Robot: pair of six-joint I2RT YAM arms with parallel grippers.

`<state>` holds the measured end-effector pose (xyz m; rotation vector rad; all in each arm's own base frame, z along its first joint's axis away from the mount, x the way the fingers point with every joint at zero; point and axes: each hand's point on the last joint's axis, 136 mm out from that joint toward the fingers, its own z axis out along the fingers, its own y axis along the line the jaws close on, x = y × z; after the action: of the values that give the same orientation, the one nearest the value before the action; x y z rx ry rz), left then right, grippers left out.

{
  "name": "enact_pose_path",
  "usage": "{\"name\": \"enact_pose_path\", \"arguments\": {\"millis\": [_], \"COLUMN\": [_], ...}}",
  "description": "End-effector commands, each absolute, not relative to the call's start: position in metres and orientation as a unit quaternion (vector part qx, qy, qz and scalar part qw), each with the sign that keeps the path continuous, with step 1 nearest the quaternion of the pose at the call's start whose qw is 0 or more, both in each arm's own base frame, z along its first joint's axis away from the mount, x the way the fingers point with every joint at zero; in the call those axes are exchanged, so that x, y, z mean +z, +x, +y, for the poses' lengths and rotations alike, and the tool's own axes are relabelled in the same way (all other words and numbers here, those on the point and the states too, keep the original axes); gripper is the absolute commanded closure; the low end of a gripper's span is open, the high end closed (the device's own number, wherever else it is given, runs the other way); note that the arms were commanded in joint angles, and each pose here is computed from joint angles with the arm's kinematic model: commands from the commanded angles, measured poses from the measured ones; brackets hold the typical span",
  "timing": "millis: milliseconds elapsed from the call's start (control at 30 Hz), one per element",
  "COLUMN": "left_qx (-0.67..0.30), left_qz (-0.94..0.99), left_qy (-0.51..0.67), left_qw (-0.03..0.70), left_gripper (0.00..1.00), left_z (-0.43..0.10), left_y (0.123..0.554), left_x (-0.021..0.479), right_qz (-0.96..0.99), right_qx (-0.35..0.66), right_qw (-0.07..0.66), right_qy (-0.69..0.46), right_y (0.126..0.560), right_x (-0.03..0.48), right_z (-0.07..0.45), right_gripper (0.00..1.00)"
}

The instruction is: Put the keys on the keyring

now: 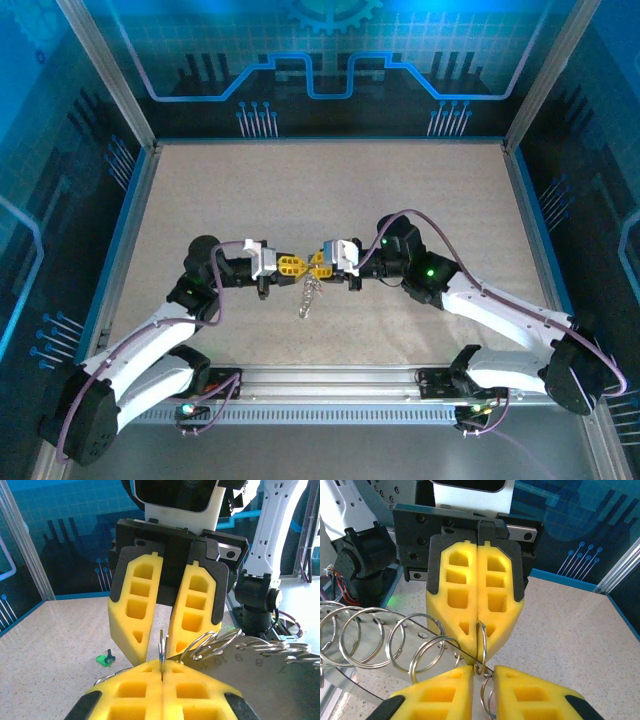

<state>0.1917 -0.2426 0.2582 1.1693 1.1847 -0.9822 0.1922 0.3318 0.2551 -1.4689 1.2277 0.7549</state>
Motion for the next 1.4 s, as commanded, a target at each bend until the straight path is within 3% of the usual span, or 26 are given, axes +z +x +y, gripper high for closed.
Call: {"name": "enact_pose_path", "arguments": {"millis": [0,400,567,733,833,900,967,1367], "left_qx": [-0.421,-0.42,-0.417,-0.415,-0.414,-0.41,-0.405,-0.379], "left_qz": [0.483,0.49,0.494,0.498,0.505,0.513,0.518,0.55], "left_qy": [0.516,0.518,0.52,0.523,0.518,0.514,0.513,0.52], "left_qw": [0.569,0.561,0.558,0.554,0.553,0.553,0.551,0.532], "left_gripper": [1.0,1.0,1.0,1.0,1.0,0.83,0.79,0.89], "left_z": [-0.245,-0.246,-0.247,-0.247,-0.247,-0.247,-0.246,-0.245], "left_y": [0.184,0.184,0.185,0.186,0.188,0.191,0.193,0.198], "left_x": [0.261,0.255,0.253,0.25,0.249,0.248,0.247,0.233], "right_qz": [0.491,0.485,0.484,0.483,0.486,0.494,0.509,0.565], "right_qx": [0.32,0.321,0.323,0.323,0.322,0.315,0.303,0.251], "right_qw": [0.533,0.529,0.527,0.527,0.523,0.517,0.508,0.466], "right_qy": [-0.611,-0.618,-0.62,-0.621,-0.621,-0.624,-0.626,-0.633], "right_y": [0.185,0.182,0.181,0.18,0.18,0.182,0.185,0.196], "right_x": [0.267,0.264,0.264,0.263,0.263,0.26,0.254,0.247], "right_z": [0.334,0.336,0.337,0.337,0.337,0.335,0.334,0.332], "right_gripper": [0.8,0.8,0.9,0.9,1.0,1.0,1.0,1.0]}}
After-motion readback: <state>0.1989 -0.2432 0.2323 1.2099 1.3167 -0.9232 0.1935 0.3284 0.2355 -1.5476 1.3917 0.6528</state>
